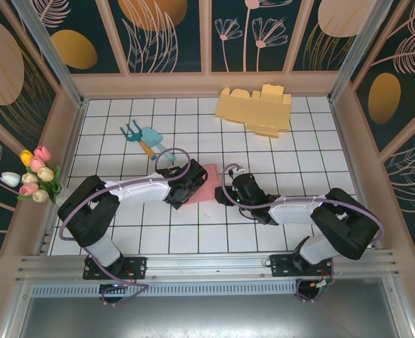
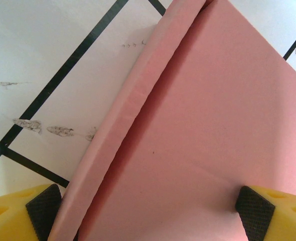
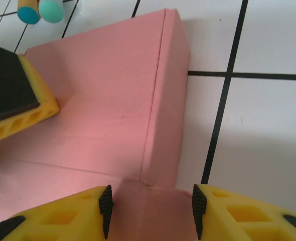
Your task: Fold the paper box
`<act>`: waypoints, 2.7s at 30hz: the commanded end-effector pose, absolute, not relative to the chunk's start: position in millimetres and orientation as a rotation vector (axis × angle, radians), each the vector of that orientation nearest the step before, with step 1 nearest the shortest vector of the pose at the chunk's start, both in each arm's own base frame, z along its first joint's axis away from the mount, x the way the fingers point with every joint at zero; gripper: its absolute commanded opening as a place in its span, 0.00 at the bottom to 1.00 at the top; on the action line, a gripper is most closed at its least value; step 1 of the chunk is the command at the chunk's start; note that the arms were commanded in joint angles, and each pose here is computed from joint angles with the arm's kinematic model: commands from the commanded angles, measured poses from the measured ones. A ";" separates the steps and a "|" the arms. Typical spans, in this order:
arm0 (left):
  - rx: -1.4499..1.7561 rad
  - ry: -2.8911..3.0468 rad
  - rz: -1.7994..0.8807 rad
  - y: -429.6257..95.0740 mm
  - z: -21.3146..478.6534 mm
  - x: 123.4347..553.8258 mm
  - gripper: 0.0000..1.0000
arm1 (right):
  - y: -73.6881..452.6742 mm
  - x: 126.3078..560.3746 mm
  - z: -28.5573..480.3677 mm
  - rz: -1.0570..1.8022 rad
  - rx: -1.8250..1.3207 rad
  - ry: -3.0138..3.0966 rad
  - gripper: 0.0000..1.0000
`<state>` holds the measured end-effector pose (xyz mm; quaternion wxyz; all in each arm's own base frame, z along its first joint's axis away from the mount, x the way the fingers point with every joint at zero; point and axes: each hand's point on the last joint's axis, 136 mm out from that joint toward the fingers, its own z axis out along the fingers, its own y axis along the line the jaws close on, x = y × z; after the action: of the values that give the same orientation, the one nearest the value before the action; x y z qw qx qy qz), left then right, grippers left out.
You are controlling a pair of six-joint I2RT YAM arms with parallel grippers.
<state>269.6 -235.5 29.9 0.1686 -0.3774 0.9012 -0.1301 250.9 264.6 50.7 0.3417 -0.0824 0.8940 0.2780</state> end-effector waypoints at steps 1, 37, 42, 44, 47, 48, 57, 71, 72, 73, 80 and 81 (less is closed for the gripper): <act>-1.092 2.679 -0.109 -203.4 -12.9 235.3 0.92 | 267.5 244.0 49.6 0.765 -0.218 2.332 0.45; -1.090 2.671 -0.103 -203.9 -12.9 237.8 0.92 | 273.4 222.1 48.7 0.789 -0.256 2.349 0.35; -1.089 2.671 -0.101 -203.5 -13.1 237.6 0.92 | 272.0 221.6 44.2 0.784 -0.254 2.351 0.32; -1.089 2.669 -0.098 -203.2 -13.0 237.8 0.92 | 270.2 221.9 41.6 0.772 -0.252 2.352 0.32; -1.089 2.669 -0.090 -202.0 -14.3 237.5 0.92 | 269.3 221.7 38.9 0.770 -0.252 2.350 0.32; -1.089 2.669 -0.087 -201.5 -14.7 237.3 0.92 | 269.3 221.5 38.2 0.771 -0.253 2.349 0.31; -1.083 2.670 -0.063 -199.6 -15.2 237.3 0.92 | 265.7 221.8 33.4 0.746 -0.256 2.348 0.31; -1.044 2.674 0.026 -190.7 -18.1 236.5 0.92 | 258.3 220.6 13.4 0.693 -0.279 2.355 0.30; -1.042 2.673 0.029 -190.1 -18.1 236.4 0.92 | 257.9 220.6 12.9 0.692 -0.278 2.353 0.30; -1.040 2.672 0.036 -188.9 -18.3 236.0 0.92 | 257.3 221.0 12.7 0.692 -0.275 2.349 0.30; -1.010 2.676 0.078 -183.6 -22.3 236.4 0.93 | 247.7 223.0 10.8 0.651 -0.265 2.319 0.30; -1.009 2.677 0.083 -182.8 -23.7 236.4 0.93 | 246.6 223.5 10.6 0.643 -0.267 2.314 0.30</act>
<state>276.5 -234.2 28.0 0.1886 -0.3697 0.9030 -0.1115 234.6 268.6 43.4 0.3751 -0.0889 0.8704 0.3064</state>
